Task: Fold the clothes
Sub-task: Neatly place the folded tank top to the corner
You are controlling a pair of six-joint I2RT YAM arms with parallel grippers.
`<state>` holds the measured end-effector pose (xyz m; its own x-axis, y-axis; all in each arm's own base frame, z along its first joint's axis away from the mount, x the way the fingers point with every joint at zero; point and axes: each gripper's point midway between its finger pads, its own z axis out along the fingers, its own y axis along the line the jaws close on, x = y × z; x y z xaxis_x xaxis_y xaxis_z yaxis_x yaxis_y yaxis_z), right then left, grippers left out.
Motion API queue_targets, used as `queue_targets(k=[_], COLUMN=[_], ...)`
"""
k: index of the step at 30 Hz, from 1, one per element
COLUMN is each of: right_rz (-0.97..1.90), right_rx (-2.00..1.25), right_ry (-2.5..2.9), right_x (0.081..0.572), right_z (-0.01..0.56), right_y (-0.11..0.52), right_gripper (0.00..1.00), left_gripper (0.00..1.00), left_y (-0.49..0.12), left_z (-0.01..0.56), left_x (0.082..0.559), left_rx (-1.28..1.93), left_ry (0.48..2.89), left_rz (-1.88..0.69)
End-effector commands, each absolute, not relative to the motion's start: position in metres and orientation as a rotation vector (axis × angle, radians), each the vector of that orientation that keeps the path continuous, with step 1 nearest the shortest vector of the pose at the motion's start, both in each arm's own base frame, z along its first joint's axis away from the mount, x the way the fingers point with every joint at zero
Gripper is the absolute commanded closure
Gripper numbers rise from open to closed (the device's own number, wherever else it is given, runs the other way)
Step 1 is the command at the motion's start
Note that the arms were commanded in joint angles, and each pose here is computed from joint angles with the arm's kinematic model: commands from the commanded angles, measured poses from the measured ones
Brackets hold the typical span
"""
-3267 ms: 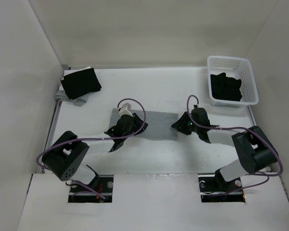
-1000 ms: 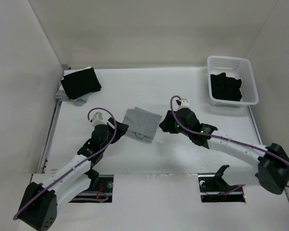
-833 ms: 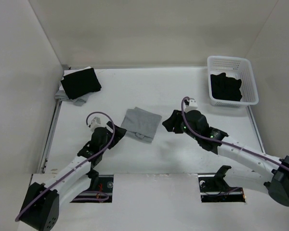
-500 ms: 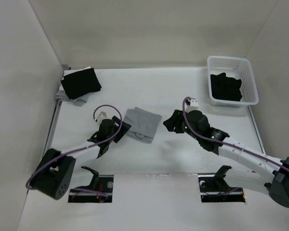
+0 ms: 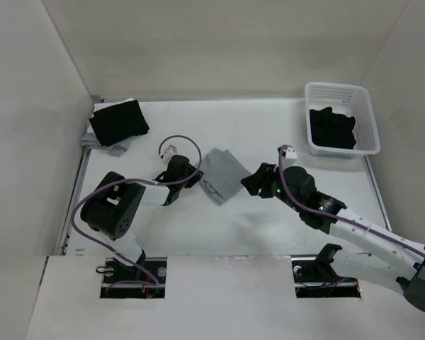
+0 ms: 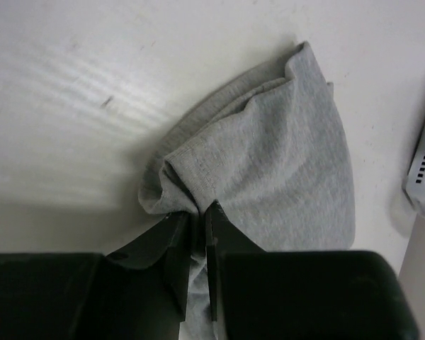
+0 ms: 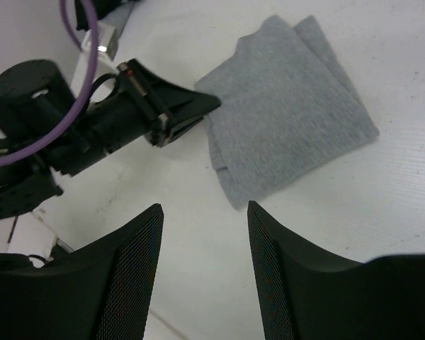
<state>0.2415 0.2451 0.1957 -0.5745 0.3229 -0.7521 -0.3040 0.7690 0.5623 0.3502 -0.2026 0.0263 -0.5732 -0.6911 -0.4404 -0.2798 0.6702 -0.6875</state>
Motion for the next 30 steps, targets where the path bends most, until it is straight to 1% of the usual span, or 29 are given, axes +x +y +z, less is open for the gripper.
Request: queue_targets(k=[1, 4, 9, 13, 16, 19, 21, 24, 25, 26, 28, 29, 30], right_rz=[0.905, 0.908, 0.897, 0.890, 0.891, 0.890, 0.894, 0.898, 0.899, 0.903, 0.904, 0.908, 0.909], right_rx=[0.011, 0.016, 0.029, 0.019, 0.008, -0.002, -0.012, -0.020, -0.022, -0.024, -0.025, -0.030, -0.035], right_ry=[1.946, 1.938, 1.932, 1.932, 1.928, 1.928, 1.930, 1.932, 1.933, 1.935, 1.939, 1.943, 1.947], right_x=[0.236, 0.234, 0.239, 0.243, 0.244, 0.245, 0.245, 0.245, 0.246, 0.245, 0.245, 0.244, 0.243], right_z=[0.217, 0.218, 0.219, 0.221, 0.223, 0.224, 0.225, 0.224, 0.224, 0.223, 0.222, 0.222, 0.221], right_y=[0.250, 0.247, 0.243, 0.243, 0.244, 0.245, 0.246, 0.247, 0.248, 0.249, 0.251, 0.252, 0.253], right_gripper=[0.44, 0.44, 0.44, 0.44, 0.43, 0.43, 0.43, 0.43, 0.43, 0.43, 0.43, 0.43, 0.43], left_gripper=[1.00, 1.00, 1.00, 1.00, 1.00, 1.00, 1.00, 0.98, 0.93, 0.82, 0.48, 0.33, 0.26], left_y=[-0.210, -0.216, -0.226, -0.197, -0.135, -0.051, 0.008, 0.087, 0.114, 0.142, 0.185, 0.196, 0.201], left_z=[0.053, 0.089, 0.165, 0.215, 0.249, 0.265, 0.262, 0.236, 0.224, 0.215, 0.187, 0.172, 0.161], left_x=[0.387, 0.417, 0.472, 0.511, 0.536, 0.550, 0.552, 0.545, 0.539, 0.530, 0.512, 0.507, 0.502], left_rx=[-0.669, -0.610, -0.489, -0.492, -0.579, -0.732, -0.842, -1.011, -1.083, -1.152, -1.257, -1.312, -1.352], left_ry=[2.073, 1.997, 1.898, 1.806, 1.705, 1.604, 1.551, 1.499, 1.464, 1.412, 1.354, 1.347, 1.351], left_rz=[-0.743, -0.769, -0.819, -0.786, -0.719, -0.644, -0.584, -0.483, -0.432, -0.374, -0.290, -0.295, -0.310])
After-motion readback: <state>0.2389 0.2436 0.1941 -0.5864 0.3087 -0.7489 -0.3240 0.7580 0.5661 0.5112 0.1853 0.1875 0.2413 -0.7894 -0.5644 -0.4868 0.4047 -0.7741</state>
